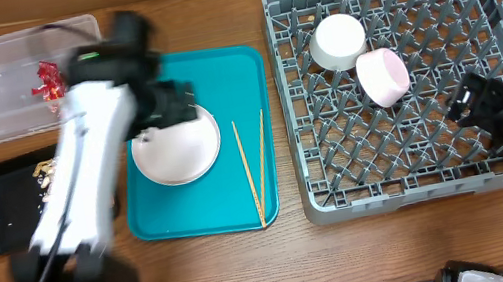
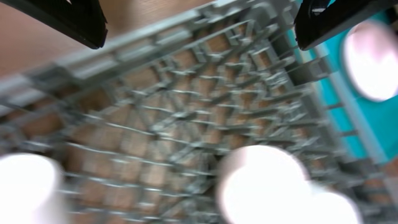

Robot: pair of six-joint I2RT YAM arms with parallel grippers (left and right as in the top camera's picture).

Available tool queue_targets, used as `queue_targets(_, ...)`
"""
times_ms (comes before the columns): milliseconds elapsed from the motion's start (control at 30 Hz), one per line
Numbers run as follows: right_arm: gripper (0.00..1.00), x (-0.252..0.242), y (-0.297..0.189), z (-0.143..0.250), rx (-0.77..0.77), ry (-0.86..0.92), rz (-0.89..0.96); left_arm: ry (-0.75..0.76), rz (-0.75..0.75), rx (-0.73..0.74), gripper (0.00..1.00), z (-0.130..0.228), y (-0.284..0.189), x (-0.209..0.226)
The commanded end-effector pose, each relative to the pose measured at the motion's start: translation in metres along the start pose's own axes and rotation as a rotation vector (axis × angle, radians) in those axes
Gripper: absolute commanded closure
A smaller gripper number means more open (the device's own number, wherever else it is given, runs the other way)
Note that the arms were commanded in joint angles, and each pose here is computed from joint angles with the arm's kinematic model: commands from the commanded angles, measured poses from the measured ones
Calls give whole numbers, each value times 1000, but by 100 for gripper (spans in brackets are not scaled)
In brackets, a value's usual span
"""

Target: Sort waste into correct bins and load items into the dishwasher

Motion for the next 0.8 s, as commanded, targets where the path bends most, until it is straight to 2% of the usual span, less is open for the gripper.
queue_targets(0, 0, 34, -7, 8, 30, -130, -215, -101, -6, -88, 0, 9, -44, 35)
queue_targets(233, 0, 118, 7, 47, 61, -395, -337, -276, -50, -46, 0, 27, -59, 89)
queue_targets(400, 0, 173, 36, 88, 108, -573, -332, -360, -67, -21, 0, 35, -62, 114)
queue_targets(633, 0, 230, 88, 126, 168, -716, -289, -457, -87, -17, 0, 43, -66, 143)
queue_targets(767, 2, 258, 115, 141, 159, -711, -295, -498, -94, -23, 0, 46, -68, 155)
Point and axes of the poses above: each gripper's point midway between its finger pads, its own y axis out along the fingers, its own x axis along the line the jaws close on, z = x × y, the point moved 8 cm from there along -y, back along the fingers, and after that the axes turned 5 degrees about y, right-handed, at the moved point
